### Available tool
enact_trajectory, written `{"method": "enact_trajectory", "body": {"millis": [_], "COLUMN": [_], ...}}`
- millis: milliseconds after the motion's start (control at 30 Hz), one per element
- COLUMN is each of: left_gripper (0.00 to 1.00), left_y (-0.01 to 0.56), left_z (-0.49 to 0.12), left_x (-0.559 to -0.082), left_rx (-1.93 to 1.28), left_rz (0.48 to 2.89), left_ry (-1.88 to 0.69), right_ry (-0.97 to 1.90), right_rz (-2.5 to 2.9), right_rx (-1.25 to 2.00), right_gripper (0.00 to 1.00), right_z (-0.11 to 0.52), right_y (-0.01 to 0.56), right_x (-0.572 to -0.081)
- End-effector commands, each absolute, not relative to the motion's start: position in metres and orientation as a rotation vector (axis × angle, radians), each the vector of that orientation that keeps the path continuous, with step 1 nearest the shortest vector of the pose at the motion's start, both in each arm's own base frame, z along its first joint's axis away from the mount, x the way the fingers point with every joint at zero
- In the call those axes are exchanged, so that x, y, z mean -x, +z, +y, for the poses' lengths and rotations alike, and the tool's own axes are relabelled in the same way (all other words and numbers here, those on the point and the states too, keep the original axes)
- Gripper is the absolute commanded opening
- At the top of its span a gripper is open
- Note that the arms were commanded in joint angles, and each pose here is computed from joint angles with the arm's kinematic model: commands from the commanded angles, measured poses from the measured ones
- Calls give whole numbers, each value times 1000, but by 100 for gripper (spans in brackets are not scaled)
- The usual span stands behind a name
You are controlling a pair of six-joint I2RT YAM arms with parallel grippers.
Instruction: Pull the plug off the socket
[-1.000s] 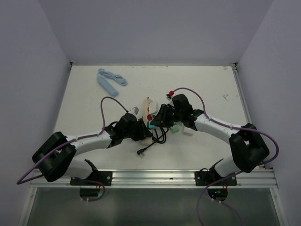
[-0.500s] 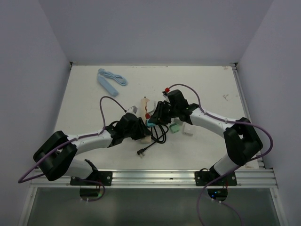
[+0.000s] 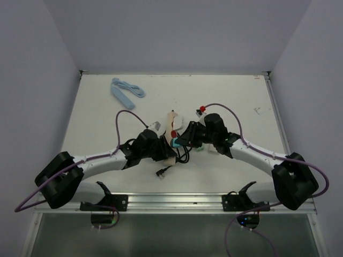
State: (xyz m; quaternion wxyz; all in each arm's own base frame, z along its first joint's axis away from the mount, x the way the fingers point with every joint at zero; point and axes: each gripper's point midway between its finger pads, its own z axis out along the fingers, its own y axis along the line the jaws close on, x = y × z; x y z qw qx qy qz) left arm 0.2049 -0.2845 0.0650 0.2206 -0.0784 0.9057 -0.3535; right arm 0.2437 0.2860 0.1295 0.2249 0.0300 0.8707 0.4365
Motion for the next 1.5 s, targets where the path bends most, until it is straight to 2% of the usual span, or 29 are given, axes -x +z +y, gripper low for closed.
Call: {"method": "enact_trajectory", "body": {"millis": [0, 267, 300, 333, 633, 800, 1000, 1100, 1200, 1467], "left_gripper": [0, 0, 0, 0, 0, 0, 0, 0, 0, 0], "left_y": [-27, -23, -23, -23, -29, -29, -18, -16, -17, -11], "left_z": [-156, -153, -153, -153, -157, -157, -152, -148, -154, -154], "left_x": [-175, -180, -180, -180, -180, -179, -183, -184, -182, -186], "left_rx": [490, 468, 461, 457, 417, 408, 434, 445, 471, 469], "left_rz": [2716, 2703, 2703, 2705, 2725, 2729, 2685, 2677, 2690, 2672], "left_ry": [-209, -166, -155, -148, -99, -91, -91, -62, -137, -155], "right_ry": [1283, 1118, 1103, 1050, 927, 1002, 966, 1047, 1090, 1067], "right_rz": [2167, 2324, 2315, 2393, 2425, 2352, 2346, 2255, 2137, 2141], "right_rx": [-45, -124, -129, -149, -168, -101, -132, -171, -164, -135], "right_gripper": [0, 0, 0, 0, 0, 0, 0, 0, 0, 0], "right_z": [276, 267, 268, 265, 272, 278, 247, 243, 241, 235], "right_y": [177, 163, 177, 166, 185, 192, 170, 184, 202, 205], "right_x": [-266, -276, -284, -281, -307, -304, -294, -294, -293, -291]}}
